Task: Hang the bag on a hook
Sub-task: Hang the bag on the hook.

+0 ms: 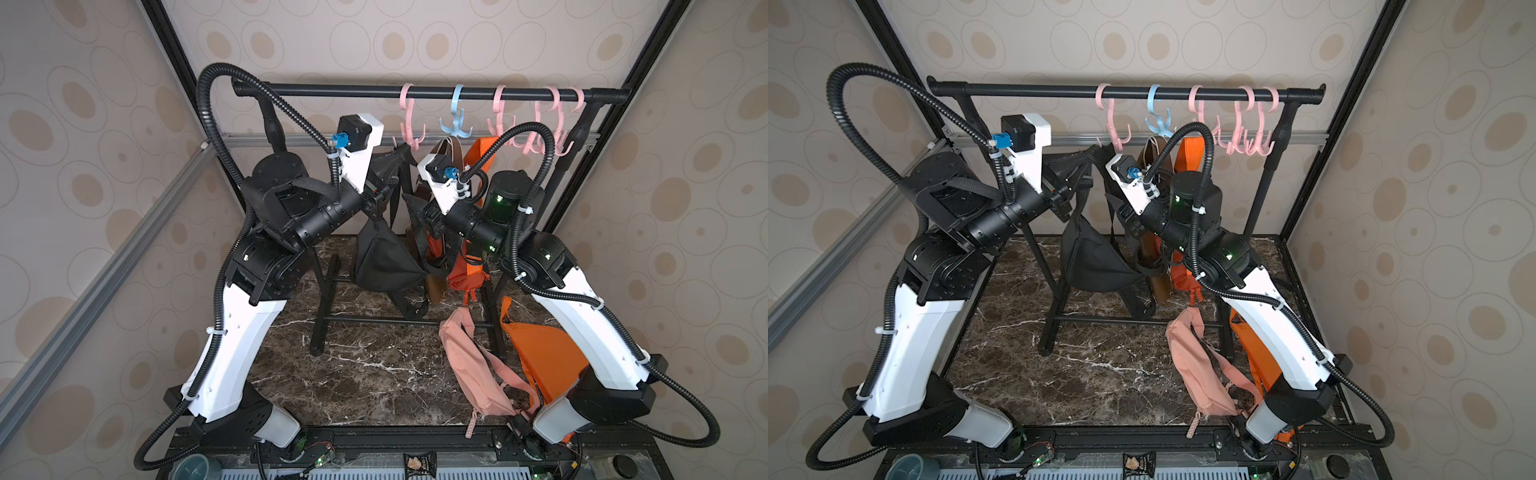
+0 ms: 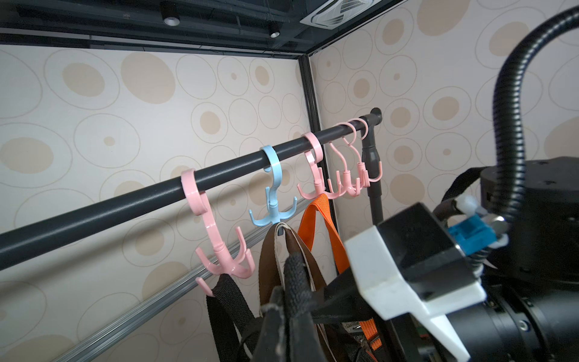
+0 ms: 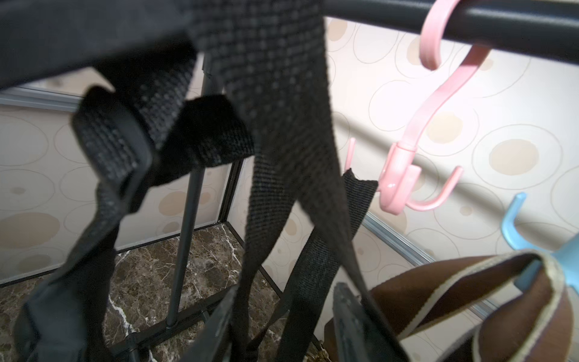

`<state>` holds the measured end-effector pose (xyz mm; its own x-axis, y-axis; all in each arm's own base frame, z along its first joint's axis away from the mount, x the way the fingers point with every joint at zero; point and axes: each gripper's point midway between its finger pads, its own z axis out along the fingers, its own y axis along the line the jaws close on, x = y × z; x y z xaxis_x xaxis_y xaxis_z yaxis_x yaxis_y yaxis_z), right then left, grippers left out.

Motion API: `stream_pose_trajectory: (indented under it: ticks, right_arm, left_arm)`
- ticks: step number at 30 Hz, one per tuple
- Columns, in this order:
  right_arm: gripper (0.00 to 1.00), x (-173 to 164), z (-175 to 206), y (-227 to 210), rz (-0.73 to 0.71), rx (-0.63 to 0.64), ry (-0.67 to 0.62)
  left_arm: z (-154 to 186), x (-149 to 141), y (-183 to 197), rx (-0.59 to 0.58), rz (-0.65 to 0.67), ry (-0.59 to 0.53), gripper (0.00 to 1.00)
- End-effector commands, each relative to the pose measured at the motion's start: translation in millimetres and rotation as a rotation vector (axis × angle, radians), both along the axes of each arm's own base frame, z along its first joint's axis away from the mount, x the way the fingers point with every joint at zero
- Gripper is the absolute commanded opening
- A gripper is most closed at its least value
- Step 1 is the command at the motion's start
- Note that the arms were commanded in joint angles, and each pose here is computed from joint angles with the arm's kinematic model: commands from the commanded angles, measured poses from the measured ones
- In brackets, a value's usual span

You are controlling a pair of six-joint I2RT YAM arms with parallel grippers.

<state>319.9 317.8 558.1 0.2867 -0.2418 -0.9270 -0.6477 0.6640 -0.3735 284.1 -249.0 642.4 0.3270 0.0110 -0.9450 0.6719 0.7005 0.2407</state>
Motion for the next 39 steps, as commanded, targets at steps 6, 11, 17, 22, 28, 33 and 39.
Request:
stream_pose_trajectory:
  ticks: [6, 11, 17, 22, 28, 33, 39]
  right_arm:
    - [0.58, -84.2, 22.2, -9.1, 0.309, 0.058, -0.077]
    - [0.59, -122.3, 9.7, -7.4, 0.489, 0.002, -0.027]
    - [0.58, -97.2, 22.9, -9.1, 0.367, 0.040, -0.065]
    - [0.56, -49.3, 31.1, 3.5, 0.216, 0.030, -0.075]
    - [0.50, -17.5, 40.2, 9.2, 0.109, 0.022, -0.103]
    - [0.27, -0.4, 45.9, -1.8, 0.031, 0.032, -0.127]
    - [0.22, -9.5, 54.3, -14.5, 0.069, 0.058, -0.142]
  left_arm:
    - [8.2, 4.0, 7.9, 0.001, 0.060, -0.042, 0.00]
    - [9.6, 9.2, 6.5, -0.010, 0.069, -0.031, 0.00]
    - [14.1, 1.7, 1.3, -0.028, 0.013, -0.028, 0.00]
    - [11.3, 3.2, -2.2, -0.023, 0.000, -0.020, 0.00]
    - [7.4, 5.7, -6.3, -0.013, -0.007, -0.012, 0.00]
    - [7.9, 6.0, -4.4, -0.006, 0.007, -0.022, 0.00]
    - [3.1, 13.0, -3.1, 0.016, 0.041, -0.022, 0.00]
